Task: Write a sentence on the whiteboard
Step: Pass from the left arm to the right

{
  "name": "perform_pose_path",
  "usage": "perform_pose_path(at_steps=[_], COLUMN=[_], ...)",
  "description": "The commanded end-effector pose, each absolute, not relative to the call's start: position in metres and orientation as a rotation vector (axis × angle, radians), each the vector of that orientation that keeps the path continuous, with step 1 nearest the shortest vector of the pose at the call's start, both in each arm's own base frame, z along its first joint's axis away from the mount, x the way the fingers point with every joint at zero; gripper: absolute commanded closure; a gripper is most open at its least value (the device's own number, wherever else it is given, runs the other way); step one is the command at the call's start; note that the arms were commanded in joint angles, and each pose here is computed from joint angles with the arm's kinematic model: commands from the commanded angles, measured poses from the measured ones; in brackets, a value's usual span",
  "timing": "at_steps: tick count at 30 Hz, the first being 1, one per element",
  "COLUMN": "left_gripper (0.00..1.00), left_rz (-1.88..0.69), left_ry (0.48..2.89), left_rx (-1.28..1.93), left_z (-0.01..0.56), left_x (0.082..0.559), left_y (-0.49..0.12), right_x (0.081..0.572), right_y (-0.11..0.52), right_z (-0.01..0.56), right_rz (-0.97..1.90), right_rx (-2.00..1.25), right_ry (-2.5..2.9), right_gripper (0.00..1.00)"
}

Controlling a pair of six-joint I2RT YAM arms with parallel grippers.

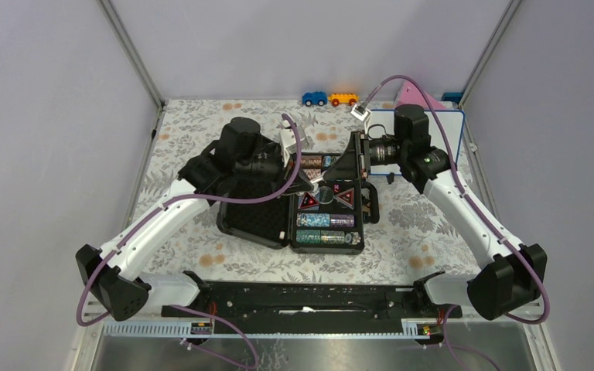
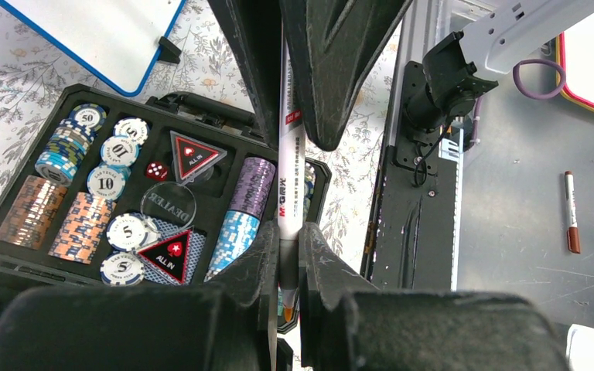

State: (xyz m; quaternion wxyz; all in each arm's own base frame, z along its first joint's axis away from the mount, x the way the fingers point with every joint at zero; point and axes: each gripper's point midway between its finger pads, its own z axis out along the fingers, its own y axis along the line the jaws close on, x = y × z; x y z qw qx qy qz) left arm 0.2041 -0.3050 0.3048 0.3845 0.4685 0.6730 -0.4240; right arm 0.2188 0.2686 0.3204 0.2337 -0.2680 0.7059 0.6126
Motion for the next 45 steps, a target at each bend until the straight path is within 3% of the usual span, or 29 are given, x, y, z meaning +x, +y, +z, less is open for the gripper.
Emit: perform_pose_path(at_steps=[1, 45], left_gripper=[1.00, 1.00], left_rz=[-1.100, -1.122], left_ry=[1.615, 1.604], left_rx=[1.225, 1.260], left_z=[0.328, 0.330], left_x=[0.202, 0.197], left_y=[-0.312, -0.322], right_x=[0.213, 0.201], right_y=[0.274, 0.285], right_z=[0.337, 0.328], right_rz=[1.693, 1.703], right_rx=[-0.816, -0.882], right_ry=[1.875, 1.899], right_gripper=[0.68, 0.68])
